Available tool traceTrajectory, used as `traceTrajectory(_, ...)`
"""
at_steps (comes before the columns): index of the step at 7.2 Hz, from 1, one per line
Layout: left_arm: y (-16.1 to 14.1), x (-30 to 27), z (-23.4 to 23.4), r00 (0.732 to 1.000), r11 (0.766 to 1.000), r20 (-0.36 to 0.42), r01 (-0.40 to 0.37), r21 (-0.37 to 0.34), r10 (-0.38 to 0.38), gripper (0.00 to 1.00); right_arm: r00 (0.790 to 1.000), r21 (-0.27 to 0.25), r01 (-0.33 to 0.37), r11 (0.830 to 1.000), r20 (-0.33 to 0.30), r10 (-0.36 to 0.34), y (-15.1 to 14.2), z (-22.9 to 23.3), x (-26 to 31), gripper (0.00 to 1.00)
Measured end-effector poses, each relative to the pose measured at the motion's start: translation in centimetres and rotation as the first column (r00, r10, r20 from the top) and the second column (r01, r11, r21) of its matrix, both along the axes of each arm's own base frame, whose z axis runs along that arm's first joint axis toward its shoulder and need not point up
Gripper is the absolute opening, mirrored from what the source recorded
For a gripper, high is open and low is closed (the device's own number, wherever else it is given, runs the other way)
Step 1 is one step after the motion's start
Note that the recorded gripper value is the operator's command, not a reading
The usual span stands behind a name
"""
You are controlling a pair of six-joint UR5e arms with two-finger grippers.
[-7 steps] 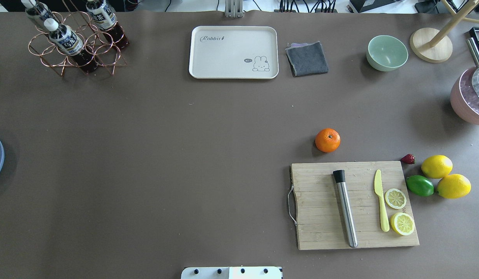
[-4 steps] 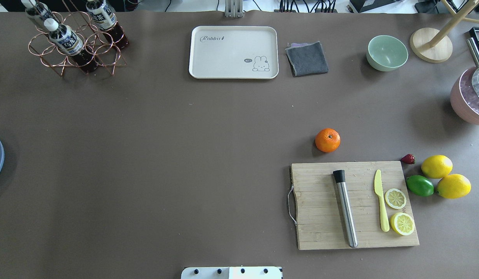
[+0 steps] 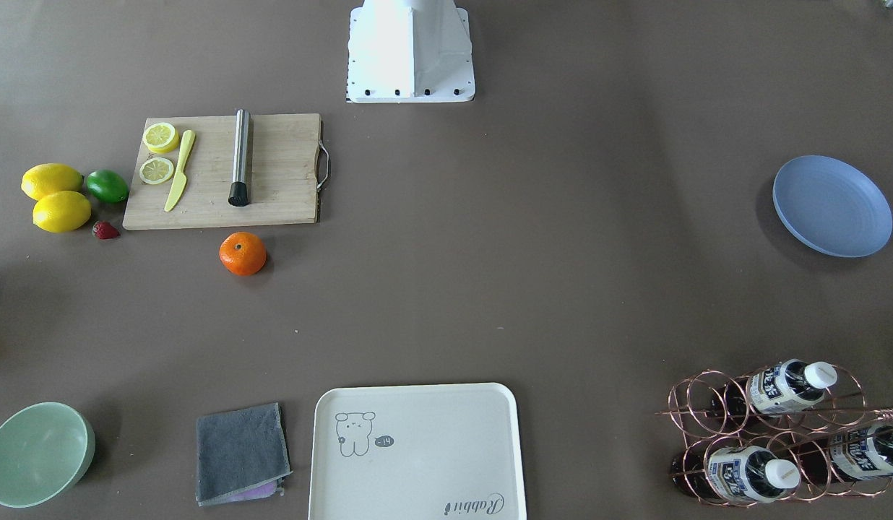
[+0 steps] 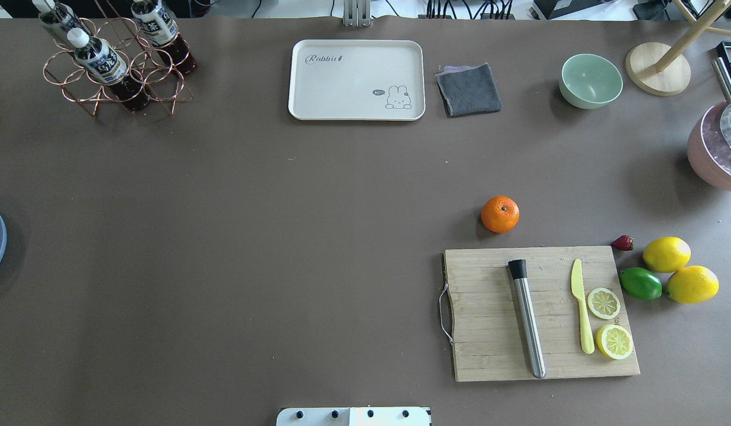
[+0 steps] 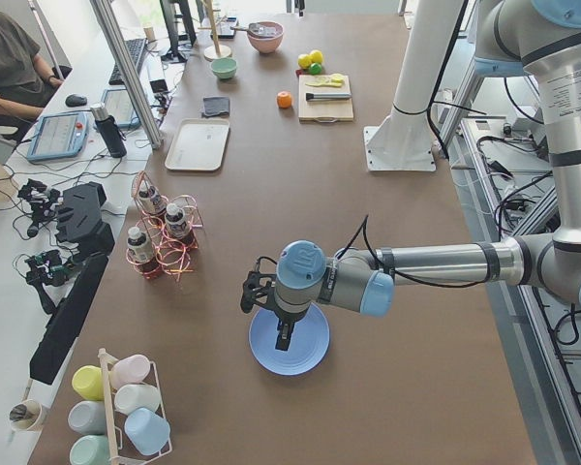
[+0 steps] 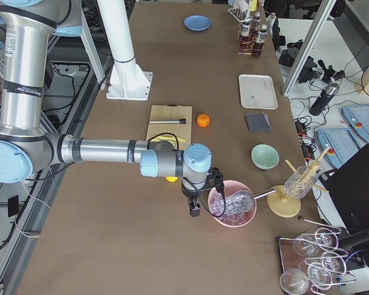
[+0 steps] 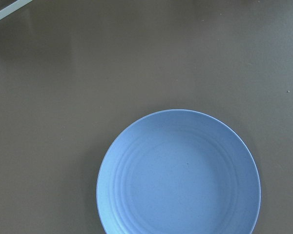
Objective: Pick orange to plate
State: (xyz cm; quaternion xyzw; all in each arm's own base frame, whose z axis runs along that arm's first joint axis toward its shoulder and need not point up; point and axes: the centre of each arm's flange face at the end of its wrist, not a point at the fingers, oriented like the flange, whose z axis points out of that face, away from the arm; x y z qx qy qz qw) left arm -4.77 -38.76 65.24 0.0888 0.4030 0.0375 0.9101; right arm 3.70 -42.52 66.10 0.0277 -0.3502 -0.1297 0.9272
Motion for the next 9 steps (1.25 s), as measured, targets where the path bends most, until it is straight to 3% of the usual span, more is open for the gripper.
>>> traceTrajectory(4,0.4,0.0,1.4,1.0,1.0,0.008,-0.003,-0.022,0.003,0.97,1.0,-0.006,0.004,1.0,0.0,-0.004,-0.2,0.2,-0.2,1.0)
traceTrajectory(9,-2.5,0.6,10.0,1.0,0.999,0.011,-0.007,-0.04,0.007,0.98,0.999,-0.019,0.012,1.0,0.053,-0.011,-0.1,0.2,-1.0,1.0)
